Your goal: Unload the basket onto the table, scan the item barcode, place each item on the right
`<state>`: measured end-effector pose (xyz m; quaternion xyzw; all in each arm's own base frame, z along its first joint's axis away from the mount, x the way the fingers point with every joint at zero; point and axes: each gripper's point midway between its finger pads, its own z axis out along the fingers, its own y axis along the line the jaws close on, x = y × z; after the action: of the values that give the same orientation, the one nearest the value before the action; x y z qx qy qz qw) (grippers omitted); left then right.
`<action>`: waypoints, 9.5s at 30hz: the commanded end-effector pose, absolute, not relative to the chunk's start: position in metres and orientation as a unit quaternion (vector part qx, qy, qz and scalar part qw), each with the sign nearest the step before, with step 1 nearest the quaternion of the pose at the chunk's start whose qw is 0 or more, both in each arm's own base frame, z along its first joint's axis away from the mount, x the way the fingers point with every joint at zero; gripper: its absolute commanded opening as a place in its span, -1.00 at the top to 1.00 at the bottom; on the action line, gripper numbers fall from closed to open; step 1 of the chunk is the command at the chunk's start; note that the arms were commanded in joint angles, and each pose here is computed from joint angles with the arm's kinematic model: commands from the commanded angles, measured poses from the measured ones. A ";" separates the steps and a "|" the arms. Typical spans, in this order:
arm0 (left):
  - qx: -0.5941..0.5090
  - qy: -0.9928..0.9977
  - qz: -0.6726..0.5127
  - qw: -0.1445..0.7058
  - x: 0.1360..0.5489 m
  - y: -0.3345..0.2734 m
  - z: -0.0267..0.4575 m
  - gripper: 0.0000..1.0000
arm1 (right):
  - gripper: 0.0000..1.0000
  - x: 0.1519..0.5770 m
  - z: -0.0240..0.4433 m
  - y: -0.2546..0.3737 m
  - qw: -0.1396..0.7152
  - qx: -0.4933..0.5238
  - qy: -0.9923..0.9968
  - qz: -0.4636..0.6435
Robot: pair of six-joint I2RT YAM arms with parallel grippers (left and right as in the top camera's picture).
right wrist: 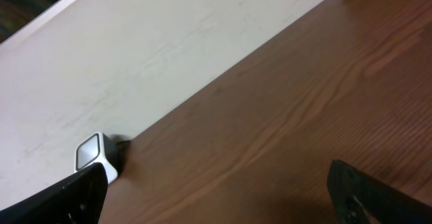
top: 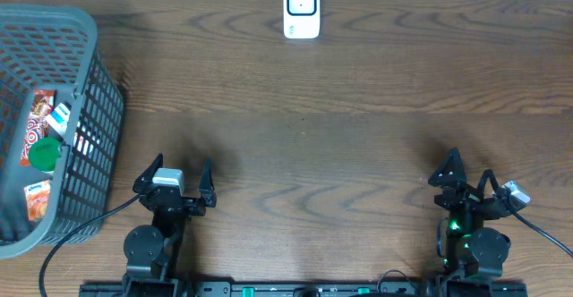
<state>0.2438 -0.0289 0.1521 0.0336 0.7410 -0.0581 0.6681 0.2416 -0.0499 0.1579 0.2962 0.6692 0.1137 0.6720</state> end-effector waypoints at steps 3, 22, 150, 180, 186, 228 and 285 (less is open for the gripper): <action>0.040 0.756 -0.060 0.650 0.242 -0.030 0.138 -0.82 | -0.99 0.241 0.156 -0.053 0.670 0.298 0.671 0.107; 0.039 0.756 -0.060 0.650 0.242 -0.030 0.138 -0.82 | -0.99 0.241 0.156 -0.053 0.670 0.298 0.671 0.107; -0.598 0.798 0.027 0.073 0.285 0.260 0.093 -0.83 | -0.98 0.241 0.156 -0.053 0.670 0.298 0.671 0.107; -0.602 0.792 0.033 0.097 0.278 0.263 0.117 -0.83 | -0.99 0.241 0.156 -0.053 0.670 0.297 0.671 0.107; -0.623 0.774 0.034 0.105 0.265 0.270 0.128 -0.83 | -0.99 0.241 0.156 -0.053 0.670 0.298 0.671 0.107; -0.629 0.775 0.053 0.038 0.273 0.281 0.059 -0.18 | -0.99 0.241 0.156 -0.053 0.670 0.298 0.671 0.107; 0.025 0.993 -0.089 0.070 0.387 -0.190 0.098 -0.26 | -0.98 0.241 0.156 -0.053 0.670 0.298 0.671 0.107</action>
<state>0.3861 -0.1843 0.1073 0.0289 0.9924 -0.0941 0.0740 0.2419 -0.0495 0.1565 0.2960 0.6715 0.1138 0.6697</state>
